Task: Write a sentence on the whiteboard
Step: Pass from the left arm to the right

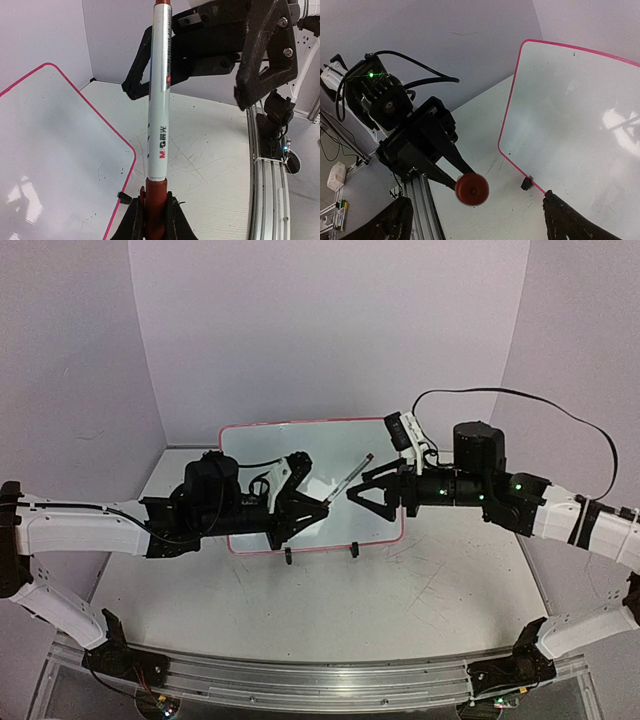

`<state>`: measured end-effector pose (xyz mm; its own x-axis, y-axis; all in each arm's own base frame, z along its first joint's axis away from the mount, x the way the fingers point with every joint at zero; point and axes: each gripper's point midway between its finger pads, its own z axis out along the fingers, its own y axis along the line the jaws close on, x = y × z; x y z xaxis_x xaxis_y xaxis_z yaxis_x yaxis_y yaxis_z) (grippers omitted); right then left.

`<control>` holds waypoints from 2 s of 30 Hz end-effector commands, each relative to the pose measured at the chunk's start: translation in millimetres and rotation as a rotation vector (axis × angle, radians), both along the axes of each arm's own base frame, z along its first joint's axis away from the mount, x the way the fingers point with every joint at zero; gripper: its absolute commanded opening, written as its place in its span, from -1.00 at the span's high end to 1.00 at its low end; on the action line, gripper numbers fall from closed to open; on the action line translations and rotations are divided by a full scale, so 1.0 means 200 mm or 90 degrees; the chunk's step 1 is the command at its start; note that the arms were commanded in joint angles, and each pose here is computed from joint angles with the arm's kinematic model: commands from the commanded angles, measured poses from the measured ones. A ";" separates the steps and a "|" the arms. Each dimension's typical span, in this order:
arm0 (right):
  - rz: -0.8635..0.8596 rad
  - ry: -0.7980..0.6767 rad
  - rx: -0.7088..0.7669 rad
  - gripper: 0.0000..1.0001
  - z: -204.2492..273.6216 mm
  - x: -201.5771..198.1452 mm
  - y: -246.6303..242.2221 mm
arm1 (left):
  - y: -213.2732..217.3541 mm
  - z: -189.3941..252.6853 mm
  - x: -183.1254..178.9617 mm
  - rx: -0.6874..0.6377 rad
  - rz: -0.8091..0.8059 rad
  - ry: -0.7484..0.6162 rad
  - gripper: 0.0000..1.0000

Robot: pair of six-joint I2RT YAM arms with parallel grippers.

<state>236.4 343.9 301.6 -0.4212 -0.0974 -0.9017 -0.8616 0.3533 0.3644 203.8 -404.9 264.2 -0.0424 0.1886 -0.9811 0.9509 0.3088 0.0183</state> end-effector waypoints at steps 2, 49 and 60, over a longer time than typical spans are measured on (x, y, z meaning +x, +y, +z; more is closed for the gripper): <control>0.039 0.012 0.055 -0.47 0.09 0.01 0.09 | 0.01 0.15 -0.01 -0.024 -0.004 -0.045 1.00; 0.139 0.025 0.059 0.24 -0.06 -0.01 0.26 | 0.06 0.09 0.04 0.032 0.038 -0.032 1.00; 0.159 0.021 0.085 0.66 -0.01 -0.05 0.27 | 0.05 0.09 0.03 0.031 0.033 -0.027 1.00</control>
<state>232.0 393.1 276.8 -0.4774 -0.1243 -0.8699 -0.8770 0.1300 0.4627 205.8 -393.1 247.0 -0.0549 0.2999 -0.9524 0.9392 0.3392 0.0527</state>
